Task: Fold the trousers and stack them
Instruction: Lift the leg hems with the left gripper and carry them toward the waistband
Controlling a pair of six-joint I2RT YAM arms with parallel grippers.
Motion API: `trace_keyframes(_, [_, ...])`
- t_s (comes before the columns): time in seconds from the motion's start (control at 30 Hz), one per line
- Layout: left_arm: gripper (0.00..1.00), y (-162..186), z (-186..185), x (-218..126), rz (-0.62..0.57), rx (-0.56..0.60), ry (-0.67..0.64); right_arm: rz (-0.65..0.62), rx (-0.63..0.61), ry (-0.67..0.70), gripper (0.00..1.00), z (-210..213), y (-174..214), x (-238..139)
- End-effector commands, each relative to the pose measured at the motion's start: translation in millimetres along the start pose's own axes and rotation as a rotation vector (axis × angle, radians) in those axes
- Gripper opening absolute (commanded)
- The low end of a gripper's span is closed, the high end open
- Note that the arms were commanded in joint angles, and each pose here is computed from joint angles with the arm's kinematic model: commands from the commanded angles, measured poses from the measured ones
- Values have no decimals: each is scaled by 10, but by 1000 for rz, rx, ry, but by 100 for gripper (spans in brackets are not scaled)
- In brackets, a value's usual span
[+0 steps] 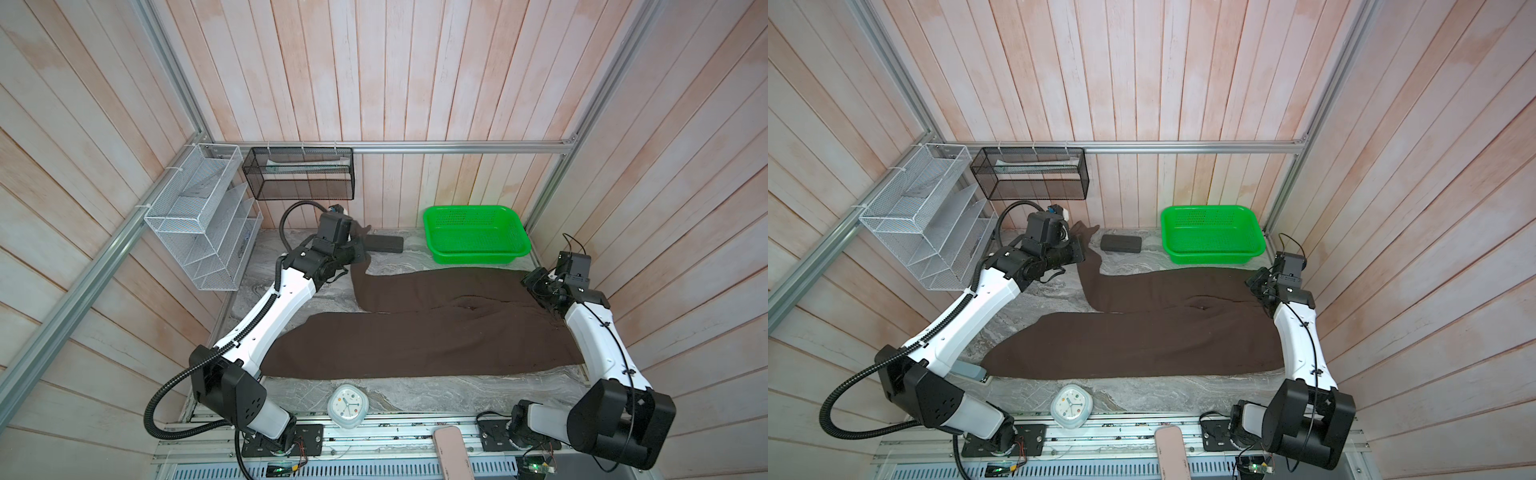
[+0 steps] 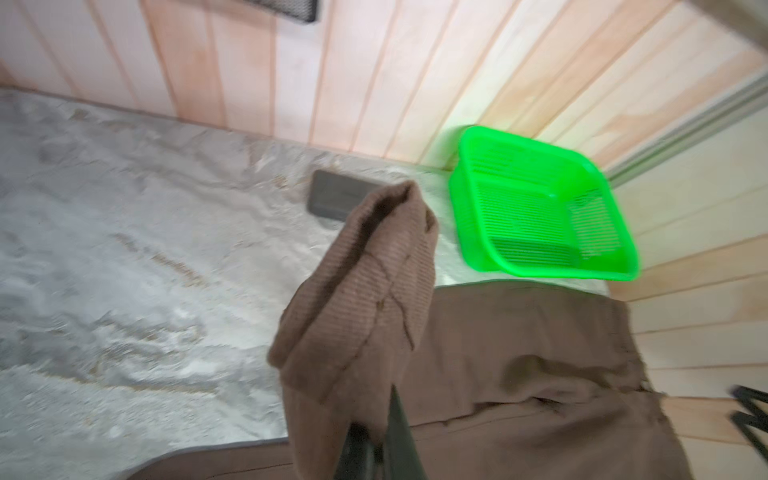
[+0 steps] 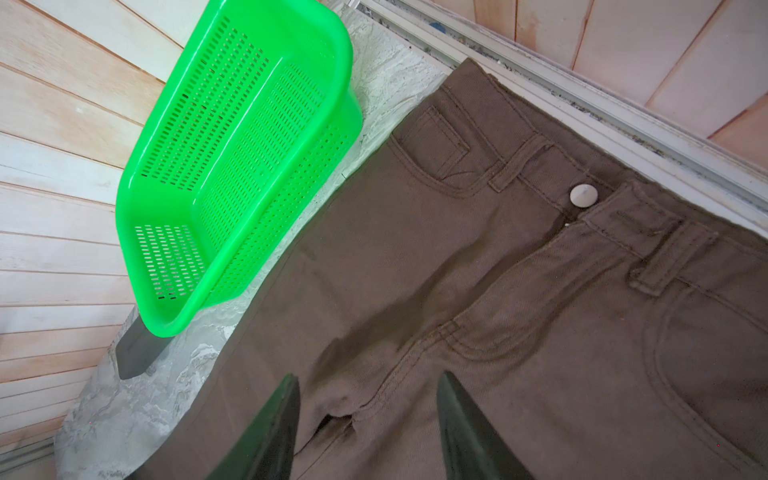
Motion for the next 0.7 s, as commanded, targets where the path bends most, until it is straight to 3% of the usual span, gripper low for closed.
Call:
trace_keyframes(0.0, [0, -34, -458, -254, -5, 14, 37, 9, -25, -1, 54, -12, 65, -111])
trace_keyframes(0.2, [0, -389, -1502, -752, -118, 34, 230, -30, -38, -18, 55, -4, 67, -291])
trace_keyframes(0.33, [0, -348, -1925, -746, -107, -10, 385, -60, -40, -12, 56, -36, 45, -435])
trace_keyframes(0.43, [0, -60, -2104, -474, -21, -33, 447, -84, -35, -2, 58, -95, 5, -553])
trace_keyframes(0.67, [0, 984, -2439, 221, 231, 8, 431, -127, -13, 30, 60, -245, -58, -716])
Point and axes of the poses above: each gripper's point midway between its finger pads, its own x axis out along the fingers, its own z axis along the line the jaws close on, y = z × x, the point moved 6 cm from there along -x, back along the fingers, and after that the axes turned 8 degrees about -x, right-handed, at the moved point
